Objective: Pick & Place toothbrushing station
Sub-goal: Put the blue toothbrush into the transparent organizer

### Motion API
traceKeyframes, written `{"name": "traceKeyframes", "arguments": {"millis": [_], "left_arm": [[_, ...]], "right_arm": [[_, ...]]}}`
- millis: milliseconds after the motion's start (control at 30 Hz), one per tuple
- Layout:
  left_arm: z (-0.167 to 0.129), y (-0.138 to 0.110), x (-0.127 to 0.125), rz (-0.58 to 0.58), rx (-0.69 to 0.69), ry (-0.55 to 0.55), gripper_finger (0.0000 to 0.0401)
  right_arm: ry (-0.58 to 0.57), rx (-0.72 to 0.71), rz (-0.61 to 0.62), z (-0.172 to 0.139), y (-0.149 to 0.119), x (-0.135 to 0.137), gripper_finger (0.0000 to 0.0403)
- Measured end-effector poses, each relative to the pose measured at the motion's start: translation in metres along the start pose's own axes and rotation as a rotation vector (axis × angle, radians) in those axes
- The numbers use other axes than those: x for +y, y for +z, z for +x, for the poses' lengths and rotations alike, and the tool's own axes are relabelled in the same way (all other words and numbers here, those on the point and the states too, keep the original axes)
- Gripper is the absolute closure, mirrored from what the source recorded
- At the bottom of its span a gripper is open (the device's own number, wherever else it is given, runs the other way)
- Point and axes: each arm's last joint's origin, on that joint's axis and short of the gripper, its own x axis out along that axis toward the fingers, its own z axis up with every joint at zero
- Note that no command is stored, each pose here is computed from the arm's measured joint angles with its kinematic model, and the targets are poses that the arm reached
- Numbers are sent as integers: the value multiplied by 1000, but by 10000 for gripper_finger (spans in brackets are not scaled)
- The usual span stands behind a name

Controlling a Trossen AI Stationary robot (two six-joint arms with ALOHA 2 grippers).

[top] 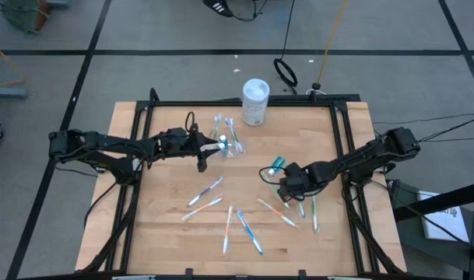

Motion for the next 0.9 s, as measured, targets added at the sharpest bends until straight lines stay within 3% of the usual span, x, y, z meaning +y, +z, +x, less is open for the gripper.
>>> {"name": "traceKeyframes", "arguments": {"millis": [100,233,433,533,733,900], "left_arm": [[0,0,-4,6,2,-19,247],[0,0,-9,13,1,-36,247],[-1,0,-12,17,1,-48,247],[-1,-1,-14,20,12,-53,247],[-1,-2,-17,23,23,-63,247],[-1,-2,-17,26,22,-66,247]], "right_arm": [[-20,-24,-32,8,-3,-8,312],[-8,-103,-185,11,-1,-7,321],[13,-172,-311,12,5,-3,388],[26,-178,-372,12,6,-2,396],[140,-241,-470,4,9,8,401],[126,-490,-638,-21,20,12,402]]}}
